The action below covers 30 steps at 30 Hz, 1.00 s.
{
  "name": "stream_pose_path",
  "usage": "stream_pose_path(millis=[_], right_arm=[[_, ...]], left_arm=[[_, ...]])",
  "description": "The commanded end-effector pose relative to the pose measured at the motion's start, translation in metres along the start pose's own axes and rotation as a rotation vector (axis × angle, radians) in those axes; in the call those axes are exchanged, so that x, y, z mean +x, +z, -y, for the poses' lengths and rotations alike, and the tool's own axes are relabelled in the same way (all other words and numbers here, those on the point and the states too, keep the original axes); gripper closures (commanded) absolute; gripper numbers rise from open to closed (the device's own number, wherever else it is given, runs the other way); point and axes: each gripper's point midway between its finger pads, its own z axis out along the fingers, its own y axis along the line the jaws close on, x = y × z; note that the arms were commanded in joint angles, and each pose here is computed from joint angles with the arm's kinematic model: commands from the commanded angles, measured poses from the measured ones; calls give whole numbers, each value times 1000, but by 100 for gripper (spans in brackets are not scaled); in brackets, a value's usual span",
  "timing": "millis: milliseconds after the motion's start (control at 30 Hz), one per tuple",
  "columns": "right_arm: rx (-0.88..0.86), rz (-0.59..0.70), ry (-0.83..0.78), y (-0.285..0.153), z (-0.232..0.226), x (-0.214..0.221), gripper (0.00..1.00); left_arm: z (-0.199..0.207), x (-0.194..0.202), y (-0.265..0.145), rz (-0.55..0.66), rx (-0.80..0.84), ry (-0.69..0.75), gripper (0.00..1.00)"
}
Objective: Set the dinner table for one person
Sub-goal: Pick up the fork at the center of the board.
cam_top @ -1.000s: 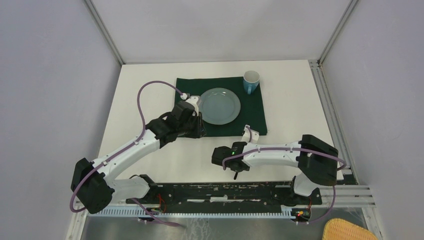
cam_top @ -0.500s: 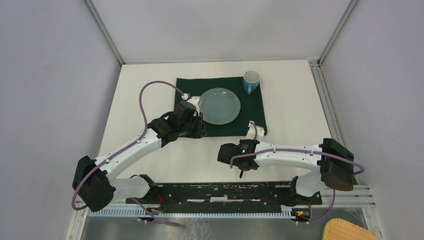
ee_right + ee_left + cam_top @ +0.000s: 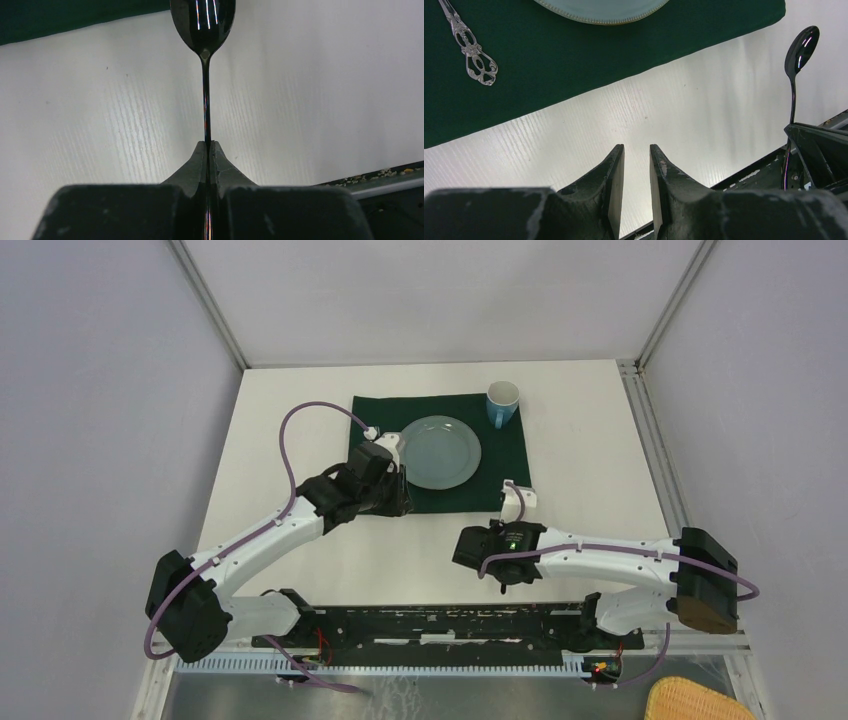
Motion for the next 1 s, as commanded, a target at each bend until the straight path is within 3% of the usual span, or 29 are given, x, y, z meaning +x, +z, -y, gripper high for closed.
stream_pose_path(millis=[0,967], right_arm=[[-4,65,-67,6,3,-17,100],[-82,-15,-113,88,-43,-89,100]], left_arm=[[4,-12,1,47,18,13,68],[-2,-12,-2,56,-15,16,69]])
